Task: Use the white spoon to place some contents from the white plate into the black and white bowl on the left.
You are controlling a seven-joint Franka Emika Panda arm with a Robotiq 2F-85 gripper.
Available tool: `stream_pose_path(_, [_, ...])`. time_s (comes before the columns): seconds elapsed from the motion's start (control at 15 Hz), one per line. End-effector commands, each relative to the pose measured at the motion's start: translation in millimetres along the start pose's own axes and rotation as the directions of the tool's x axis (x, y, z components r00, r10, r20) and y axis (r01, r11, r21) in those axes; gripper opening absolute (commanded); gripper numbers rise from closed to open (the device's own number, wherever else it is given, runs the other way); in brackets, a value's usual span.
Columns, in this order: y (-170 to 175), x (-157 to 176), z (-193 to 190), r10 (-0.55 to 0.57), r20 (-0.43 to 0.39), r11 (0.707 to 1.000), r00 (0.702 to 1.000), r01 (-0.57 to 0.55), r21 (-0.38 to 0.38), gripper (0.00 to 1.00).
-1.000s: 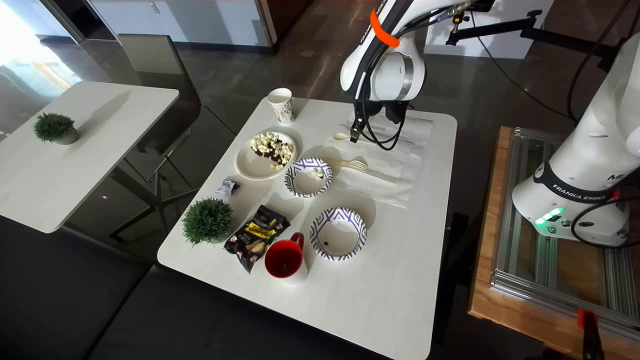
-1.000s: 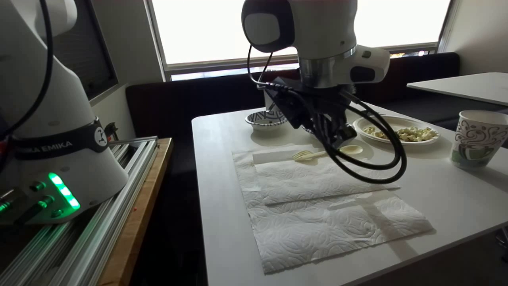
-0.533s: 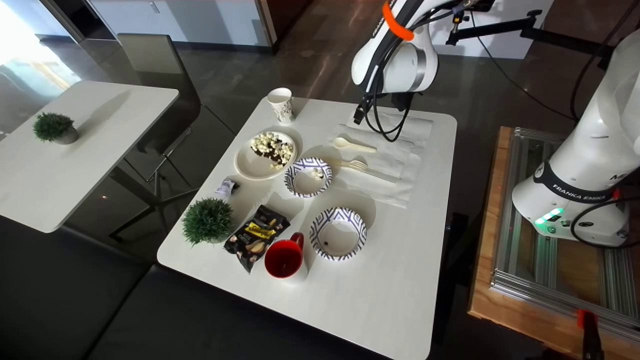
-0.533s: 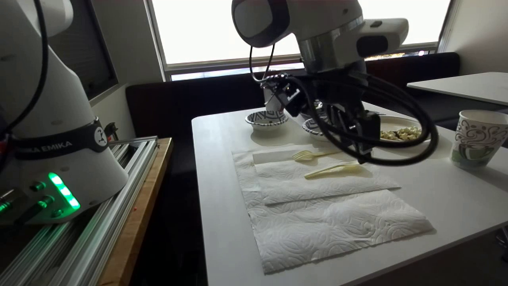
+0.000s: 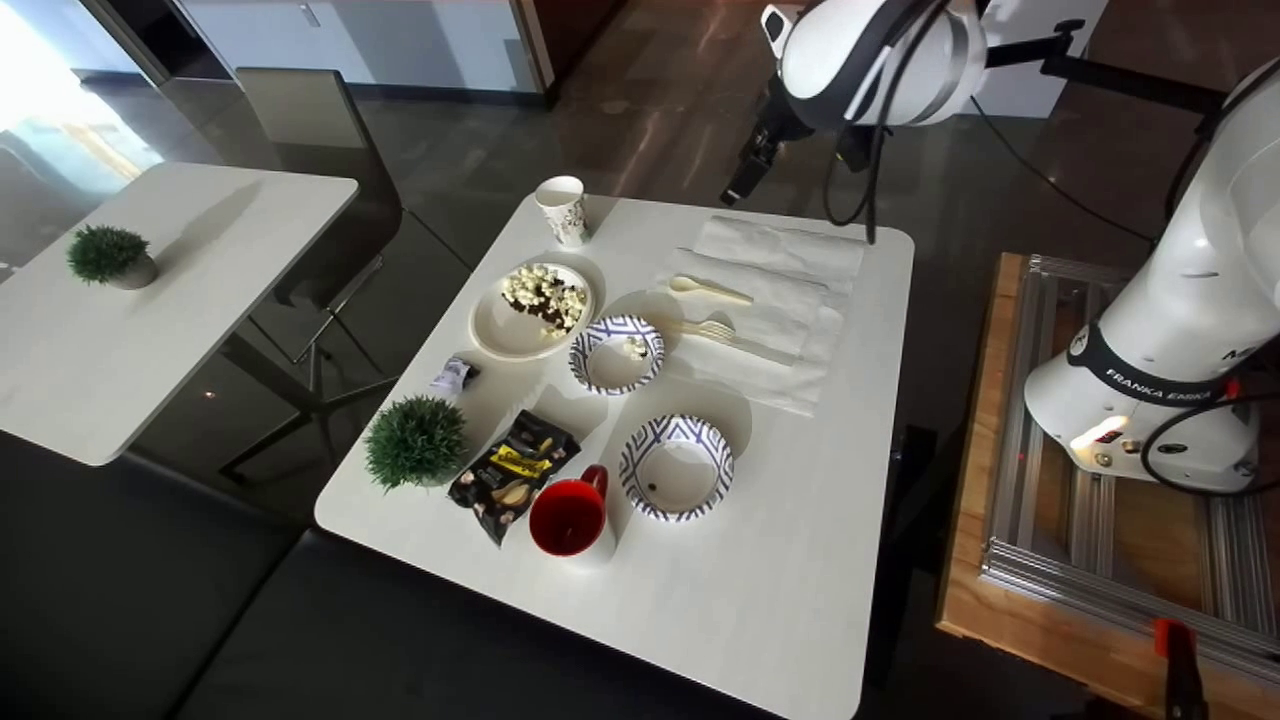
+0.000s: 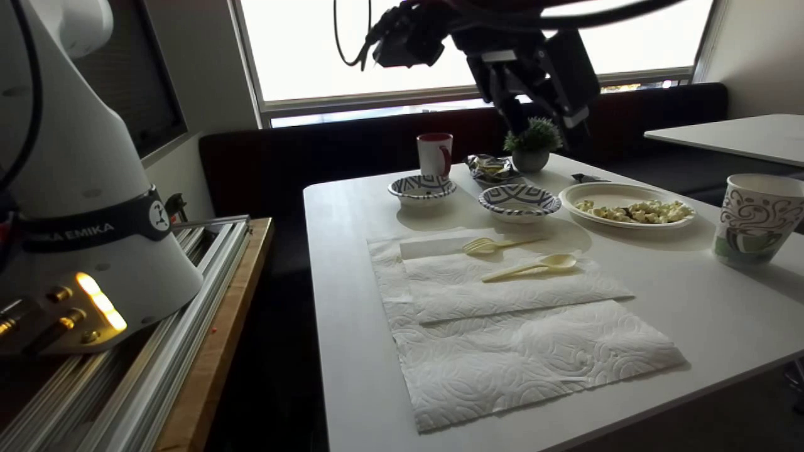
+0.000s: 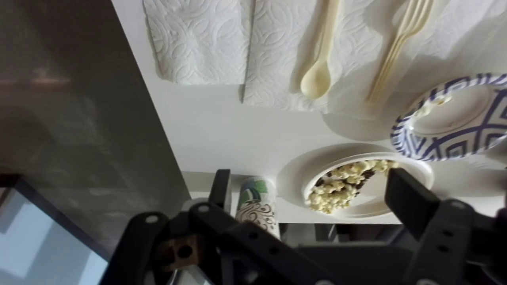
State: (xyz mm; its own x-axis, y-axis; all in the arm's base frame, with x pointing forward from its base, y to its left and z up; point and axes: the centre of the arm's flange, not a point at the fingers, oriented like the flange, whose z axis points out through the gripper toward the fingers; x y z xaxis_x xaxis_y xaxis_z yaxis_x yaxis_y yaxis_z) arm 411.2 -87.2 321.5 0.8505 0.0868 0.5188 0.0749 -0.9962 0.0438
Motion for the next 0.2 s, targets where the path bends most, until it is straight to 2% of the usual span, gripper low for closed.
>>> stream_pose_path(0.0, [-6.0,-8.3,-6.2,-0.03,0.005,0.999,1.0,0.03,0.012,1.0])
stream_pose_path(0.13, [-10.6,-16.0,-14.7,-0.054,0.001,0.998,0.999,0.054,0.022,1.0])
